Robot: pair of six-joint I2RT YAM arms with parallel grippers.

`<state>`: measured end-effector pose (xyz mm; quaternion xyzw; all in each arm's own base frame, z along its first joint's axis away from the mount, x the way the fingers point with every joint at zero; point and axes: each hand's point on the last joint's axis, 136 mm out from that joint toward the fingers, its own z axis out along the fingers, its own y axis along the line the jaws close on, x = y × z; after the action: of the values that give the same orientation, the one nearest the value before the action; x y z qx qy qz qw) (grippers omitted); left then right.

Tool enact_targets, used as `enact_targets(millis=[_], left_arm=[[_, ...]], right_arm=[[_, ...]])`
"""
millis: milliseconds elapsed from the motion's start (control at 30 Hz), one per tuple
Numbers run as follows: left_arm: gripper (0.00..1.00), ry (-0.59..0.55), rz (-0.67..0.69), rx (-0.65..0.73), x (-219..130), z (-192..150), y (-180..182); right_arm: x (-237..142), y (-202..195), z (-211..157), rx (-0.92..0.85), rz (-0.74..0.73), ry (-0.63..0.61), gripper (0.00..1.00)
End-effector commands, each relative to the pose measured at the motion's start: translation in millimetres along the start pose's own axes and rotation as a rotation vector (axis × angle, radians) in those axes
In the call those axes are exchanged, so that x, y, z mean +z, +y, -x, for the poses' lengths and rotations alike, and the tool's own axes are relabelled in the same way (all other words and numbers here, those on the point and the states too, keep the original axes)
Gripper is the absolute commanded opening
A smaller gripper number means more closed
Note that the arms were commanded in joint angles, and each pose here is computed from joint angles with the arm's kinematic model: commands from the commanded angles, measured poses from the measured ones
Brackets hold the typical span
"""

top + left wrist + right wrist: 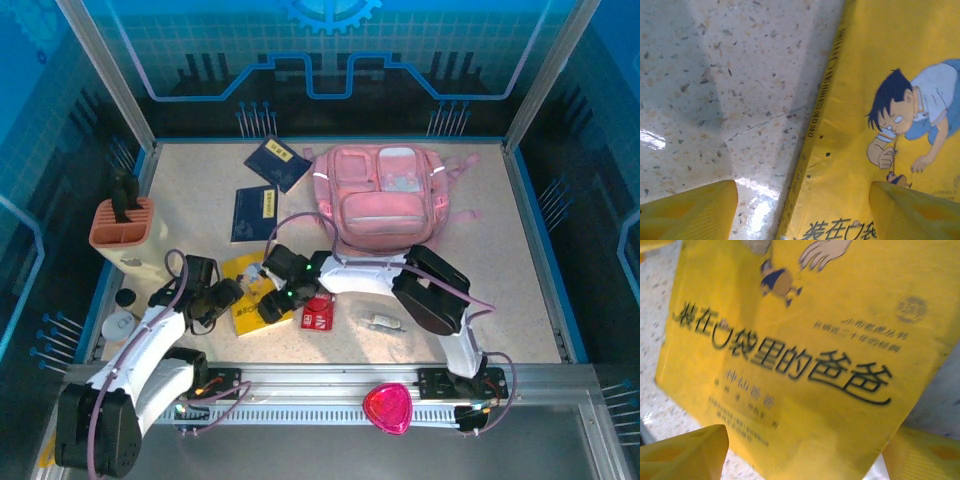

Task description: Pack the student bag

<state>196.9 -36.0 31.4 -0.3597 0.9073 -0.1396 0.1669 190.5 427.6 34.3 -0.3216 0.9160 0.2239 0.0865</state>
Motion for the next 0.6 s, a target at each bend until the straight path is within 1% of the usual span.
enact_targets(millis=[0,33,167,233,400,567], left_arm=[[0.68,0.013,-0.095,0.001,5.1,-0.8,-15.4],[0.67,0.021,-0.122,0.012,5.6,-2.0,-20.0],[0.64,0.028,-0.13,0.038,4.6,-1.6,-24.0],[0.64,0.033,-0.133,0.047,4.1,-1.2,-26.0],[0.63,0.051,-0.14,0.062,6.7,-2.1,-29.2],[0.61,0.082,-0.143,0.065,10.4,-4.4,-32.6]], right_arm=[[-17.9,10.9,-2.5,0.041,0.016,-0.057,0.79],[-18.7,6.6,-0.4,0.07,0.026,-0.072,0.78],[-17.9,-17.5,10.6,0.197,0.05,-0.08,0.78],[-17.5,-26.1,16.6,0.228,0.024,-0.09,0.77],[-8.5,-35.1,26.6,0.257,-0.037,-0.076,0.76],[-4.3,-44.2,38.3,0.288,-0.08,-0.098,0.74]])
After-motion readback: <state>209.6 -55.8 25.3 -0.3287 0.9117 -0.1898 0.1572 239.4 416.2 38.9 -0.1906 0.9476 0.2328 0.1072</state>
